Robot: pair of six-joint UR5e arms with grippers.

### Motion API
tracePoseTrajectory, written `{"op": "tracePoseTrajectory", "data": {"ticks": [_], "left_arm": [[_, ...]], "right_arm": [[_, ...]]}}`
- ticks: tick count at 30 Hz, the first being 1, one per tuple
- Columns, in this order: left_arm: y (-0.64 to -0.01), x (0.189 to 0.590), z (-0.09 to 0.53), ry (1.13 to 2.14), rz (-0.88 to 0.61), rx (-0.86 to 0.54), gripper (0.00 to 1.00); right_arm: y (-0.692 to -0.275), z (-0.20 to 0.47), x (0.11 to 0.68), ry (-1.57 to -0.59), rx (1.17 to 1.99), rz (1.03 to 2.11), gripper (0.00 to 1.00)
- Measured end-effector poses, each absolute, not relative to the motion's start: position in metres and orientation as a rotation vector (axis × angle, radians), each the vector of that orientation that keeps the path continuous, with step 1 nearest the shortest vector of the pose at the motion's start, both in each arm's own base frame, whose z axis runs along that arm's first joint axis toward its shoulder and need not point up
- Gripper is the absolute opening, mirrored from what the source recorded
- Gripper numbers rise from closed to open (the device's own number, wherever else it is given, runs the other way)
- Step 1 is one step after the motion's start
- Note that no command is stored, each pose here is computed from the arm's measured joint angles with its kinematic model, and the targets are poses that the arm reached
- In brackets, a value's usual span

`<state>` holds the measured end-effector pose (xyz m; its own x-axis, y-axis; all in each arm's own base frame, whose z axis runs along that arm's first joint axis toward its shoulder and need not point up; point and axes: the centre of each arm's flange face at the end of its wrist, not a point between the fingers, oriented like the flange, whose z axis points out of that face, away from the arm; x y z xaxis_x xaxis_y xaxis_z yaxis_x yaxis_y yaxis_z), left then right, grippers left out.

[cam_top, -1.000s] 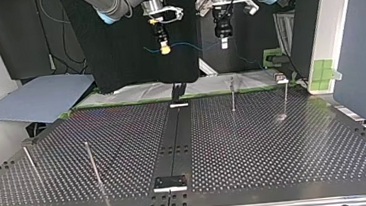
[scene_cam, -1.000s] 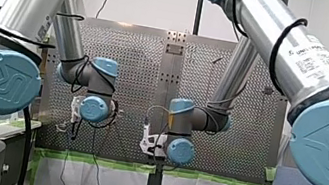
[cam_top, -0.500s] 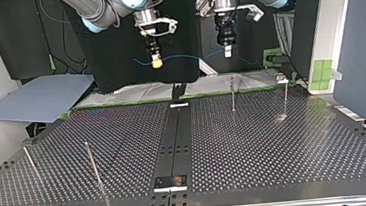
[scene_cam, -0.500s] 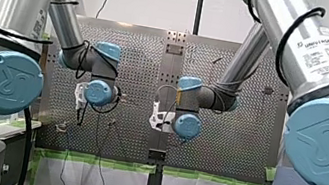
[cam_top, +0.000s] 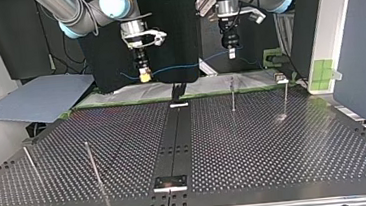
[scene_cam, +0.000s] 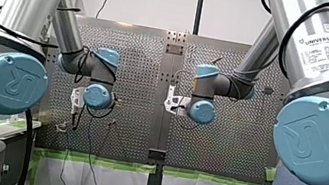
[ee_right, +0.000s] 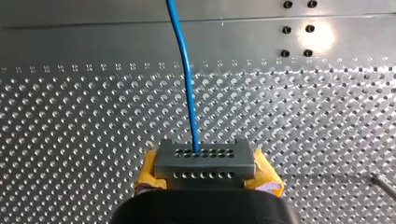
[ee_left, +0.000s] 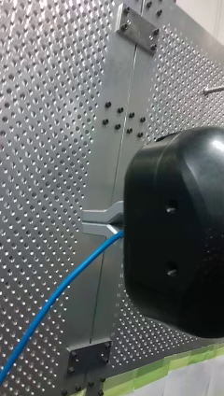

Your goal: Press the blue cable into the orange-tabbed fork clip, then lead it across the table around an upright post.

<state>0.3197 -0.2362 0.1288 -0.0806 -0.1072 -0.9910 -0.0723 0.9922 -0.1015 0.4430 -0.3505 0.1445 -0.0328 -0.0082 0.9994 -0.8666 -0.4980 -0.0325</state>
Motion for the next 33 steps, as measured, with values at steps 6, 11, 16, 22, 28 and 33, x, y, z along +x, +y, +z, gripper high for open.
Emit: {"op": "tracePoseTrajectory", "data": {"ticks": [6,11,16,22,28,33], "left_arm": [[-0.228,0.327,0.107,1.692,-0.032,-0.144,0.00],[-0.216,0.336,0.100,1.713,-0.029,-0.148,0.00],[-0.203,0.346,0.099,1.720,-0.034,-0.154,0.00],[-0.189,0.363,0.091,1.731,-0.027,-0.170,0.00],[-0.182,0.384,0.079,1.706,-0.035,-0.213,0.00],[-0.180,0.391,0.066,1.695,-0.044,-0.227,0.00]], "right_arm": [[-0.354,0.123,0.448,-0.927,1.587,1.636,0.00],[-0.359,0.107,0.457,-0.913,1.611,1.662,0.00],[-0.366,0.091,0.466,-0.912,1.623,1.673,0.00],[-0.371,0.072,0.474,-0.919,1.638,1.672,0.00],[-0.373,0.045,0.476,-0.934,1.672,1.647,0.00],[-0.376,0.026,0.480,-0.945,1.695,1.629,0.00]]}}
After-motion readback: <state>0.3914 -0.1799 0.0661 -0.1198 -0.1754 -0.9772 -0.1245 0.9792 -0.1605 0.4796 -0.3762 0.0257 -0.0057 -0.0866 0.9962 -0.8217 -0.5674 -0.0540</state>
